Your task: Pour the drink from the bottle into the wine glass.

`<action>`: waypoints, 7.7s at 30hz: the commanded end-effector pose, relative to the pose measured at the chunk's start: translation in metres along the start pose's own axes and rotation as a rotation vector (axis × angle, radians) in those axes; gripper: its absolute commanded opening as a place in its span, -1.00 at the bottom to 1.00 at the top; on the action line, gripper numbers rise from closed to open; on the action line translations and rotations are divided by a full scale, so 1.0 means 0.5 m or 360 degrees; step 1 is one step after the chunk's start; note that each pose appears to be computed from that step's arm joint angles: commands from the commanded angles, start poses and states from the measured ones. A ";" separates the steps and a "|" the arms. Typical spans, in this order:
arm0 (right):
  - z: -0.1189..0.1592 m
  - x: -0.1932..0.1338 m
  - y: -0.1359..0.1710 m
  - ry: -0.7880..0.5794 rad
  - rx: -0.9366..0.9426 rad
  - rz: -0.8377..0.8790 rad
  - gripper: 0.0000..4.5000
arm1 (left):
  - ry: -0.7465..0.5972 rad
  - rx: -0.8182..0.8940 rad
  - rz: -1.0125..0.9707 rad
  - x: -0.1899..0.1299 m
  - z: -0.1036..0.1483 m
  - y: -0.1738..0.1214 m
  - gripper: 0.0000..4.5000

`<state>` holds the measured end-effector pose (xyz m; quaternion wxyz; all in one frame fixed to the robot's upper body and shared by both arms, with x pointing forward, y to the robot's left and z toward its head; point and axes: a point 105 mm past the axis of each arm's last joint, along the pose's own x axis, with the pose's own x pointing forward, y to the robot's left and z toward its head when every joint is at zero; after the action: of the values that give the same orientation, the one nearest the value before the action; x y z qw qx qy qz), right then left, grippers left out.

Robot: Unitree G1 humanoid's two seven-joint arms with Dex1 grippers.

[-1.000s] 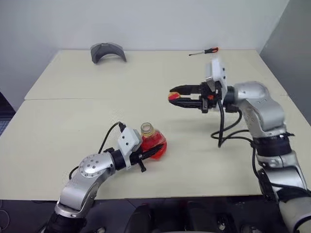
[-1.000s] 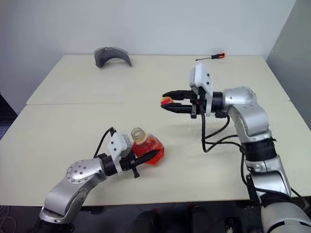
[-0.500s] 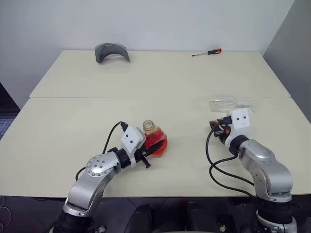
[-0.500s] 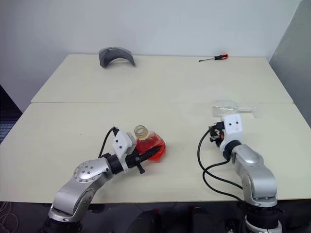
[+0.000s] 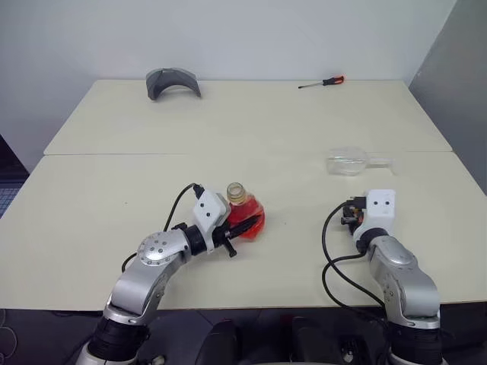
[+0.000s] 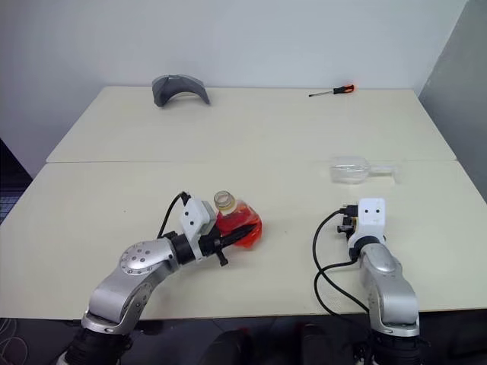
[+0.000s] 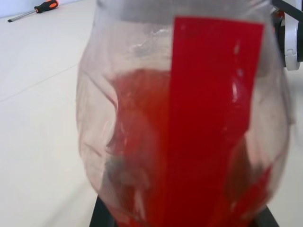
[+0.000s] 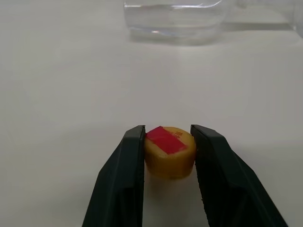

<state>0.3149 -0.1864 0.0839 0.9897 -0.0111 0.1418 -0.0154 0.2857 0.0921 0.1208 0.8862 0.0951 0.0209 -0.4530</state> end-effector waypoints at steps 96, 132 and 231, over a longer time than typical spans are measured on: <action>0.231 -0.094 0.307 -0.0687 -0.0440 0.1644 1.00 | 0.0027 -0.0359 0.1527 -0.075 -0.023 0.347 0.91; 0.196 -0.110 0.280 -0.0624 -0.0359 0.1532 1.00 | 0.0105 -0.0368 0.1366 -0.122 -0.034 0.169 0.99; 0.178 0.216 -0.175 -0.0306 -0.2124 -0.0085 1.00 | -0.0161 -0.0186 0.0045 0.043 0.052 -0.015 0.99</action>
<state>0.4366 -0.2776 0.1263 0.7759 -0.6255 0.0512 0.0637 0.2956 0.0657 0.1306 0.8981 0.0150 0.0232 -0.4388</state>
